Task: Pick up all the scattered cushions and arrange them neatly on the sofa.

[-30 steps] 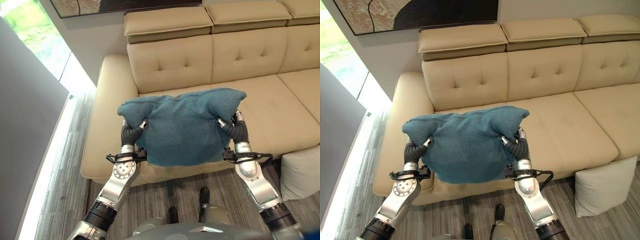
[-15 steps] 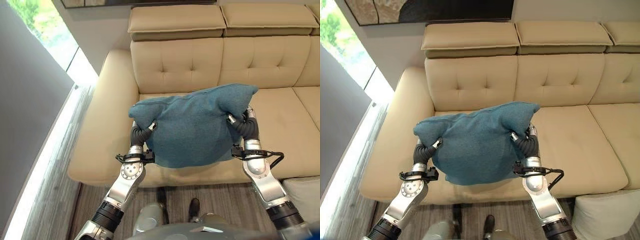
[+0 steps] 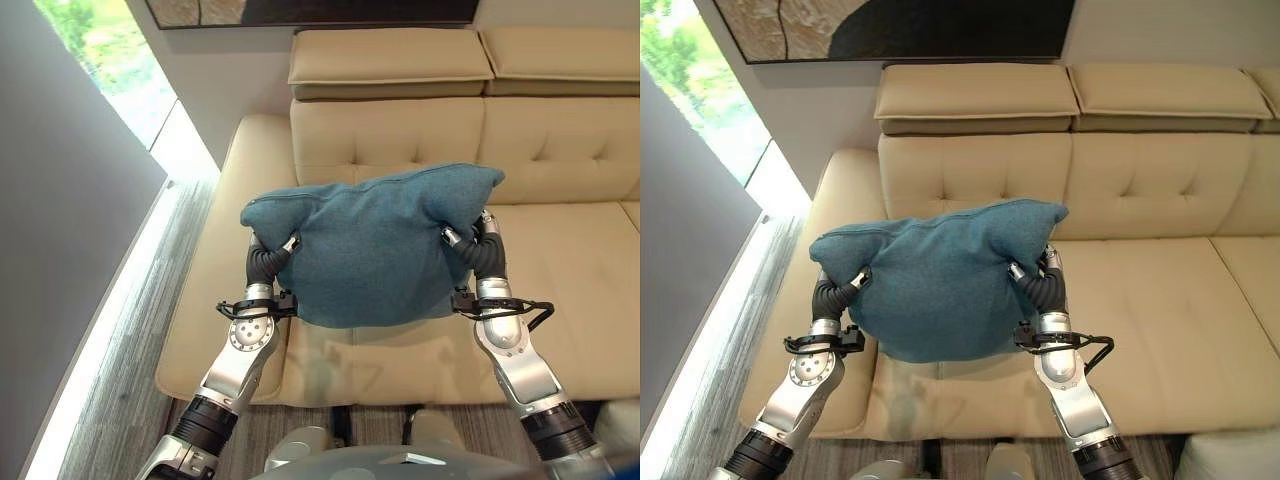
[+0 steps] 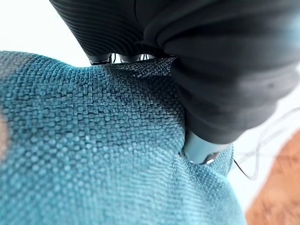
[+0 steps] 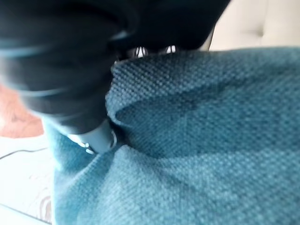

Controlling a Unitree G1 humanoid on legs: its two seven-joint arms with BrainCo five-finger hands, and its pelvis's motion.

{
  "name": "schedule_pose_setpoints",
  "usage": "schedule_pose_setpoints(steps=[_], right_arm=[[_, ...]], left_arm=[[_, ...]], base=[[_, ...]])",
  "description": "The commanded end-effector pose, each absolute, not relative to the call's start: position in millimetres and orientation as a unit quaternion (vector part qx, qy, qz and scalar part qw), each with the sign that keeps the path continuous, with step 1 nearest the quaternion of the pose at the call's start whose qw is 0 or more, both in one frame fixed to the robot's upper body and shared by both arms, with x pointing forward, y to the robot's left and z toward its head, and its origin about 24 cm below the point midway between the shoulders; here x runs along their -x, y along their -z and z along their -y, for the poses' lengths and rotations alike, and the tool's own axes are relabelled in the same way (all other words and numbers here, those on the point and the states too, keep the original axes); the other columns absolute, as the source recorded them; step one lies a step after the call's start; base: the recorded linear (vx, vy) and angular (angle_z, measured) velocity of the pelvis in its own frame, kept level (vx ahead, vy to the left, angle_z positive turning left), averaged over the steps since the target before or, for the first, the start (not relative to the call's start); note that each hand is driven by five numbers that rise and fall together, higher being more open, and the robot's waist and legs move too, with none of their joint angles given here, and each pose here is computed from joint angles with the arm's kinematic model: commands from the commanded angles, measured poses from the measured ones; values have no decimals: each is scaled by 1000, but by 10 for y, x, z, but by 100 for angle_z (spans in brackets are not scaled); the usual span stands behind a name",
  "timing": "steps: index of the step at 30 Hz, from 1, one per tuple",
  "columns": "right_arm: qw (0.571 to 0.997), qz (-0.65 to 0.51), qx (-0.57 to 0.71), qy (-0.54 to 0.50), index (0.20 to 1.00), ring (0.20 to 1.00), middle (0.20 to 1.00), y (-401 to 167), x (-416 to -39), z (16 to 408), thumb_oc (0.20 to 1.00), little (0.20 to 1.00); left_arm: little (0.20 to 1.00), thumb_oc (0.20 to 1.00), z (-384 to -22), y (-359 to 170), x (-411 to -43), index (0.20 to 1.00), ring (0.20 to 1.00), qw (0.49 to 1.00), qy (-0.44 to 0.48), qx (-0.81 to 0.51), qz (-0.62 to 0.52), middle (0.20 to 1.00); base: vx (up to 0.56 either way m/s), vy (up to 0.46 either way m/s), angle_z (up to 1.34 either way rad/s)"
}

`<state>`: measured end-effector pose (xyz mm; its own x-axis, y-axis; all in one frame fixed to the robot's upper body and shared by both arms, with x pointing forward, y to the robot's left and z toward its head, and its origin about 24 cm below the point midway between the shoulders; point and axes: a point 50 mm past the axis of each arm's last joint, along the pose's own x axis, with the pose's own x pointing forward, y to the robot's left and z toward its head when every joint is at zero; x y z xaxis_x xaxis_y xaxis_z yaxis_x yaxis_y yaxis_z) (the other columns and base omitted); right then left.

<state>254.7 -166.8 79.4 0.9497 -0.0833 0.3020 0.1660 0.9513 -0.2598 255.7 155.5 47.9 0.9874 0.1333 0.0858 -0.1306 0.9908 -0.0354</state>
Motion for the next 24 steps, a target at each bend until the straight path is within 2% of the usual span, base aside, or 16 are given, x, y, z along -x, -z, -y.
schedule_pose_setpoints(steps=[1, 8, 11, 14, 18, 24], right_arm=[[953, 267, 132, 46, 200, 200, 200, -1234, -2582, 1549, 200, 200], [956, 250, 143, 54, 200, 200, 200, -1189, -2686, 1583, 200, 200], [951, 259, 159, 54, 200, 200, 200, -1274, -2904, 1499, 200, 200], [946, 277, 164, 48, 200, 200, 200, -1453, -3129, 1366, 200, 200], [923, 330, 187, 57, 200, 200, 200, -1961, -3453, 1230, 200, 200], [905, 366, 206, 67, 200, 200, 200, -2386, -3642, 1145, 200, 200]], left_arm=[[200, 200, -1312, -945, -2633, 200, 200, 986, 0, 25, 166, 200], [200, 200, -1274, -939, -2832, 200, 200, 987, -19, -23, 159, 200], [200, 200, -1178, -1077, -3087, 200, 200, 983, -27, -57, 174, 200], [200, 200, -1073, -1329, -3323, 200, 200, 976, -27, -74, 203, 200], [200, 200, -993, -1880, -3606, 200, 200, 957, -38, -98, 271, 200], [200, 200, -1062, -2263, -3786, 200, 200, 940, -67, -135, 307, 200]], base=[[191, -151, 38], [140, -88, 5], [29, -7, 8], [-105, 10, 4], [-195, 11, 3], [-116, 9, 0]])
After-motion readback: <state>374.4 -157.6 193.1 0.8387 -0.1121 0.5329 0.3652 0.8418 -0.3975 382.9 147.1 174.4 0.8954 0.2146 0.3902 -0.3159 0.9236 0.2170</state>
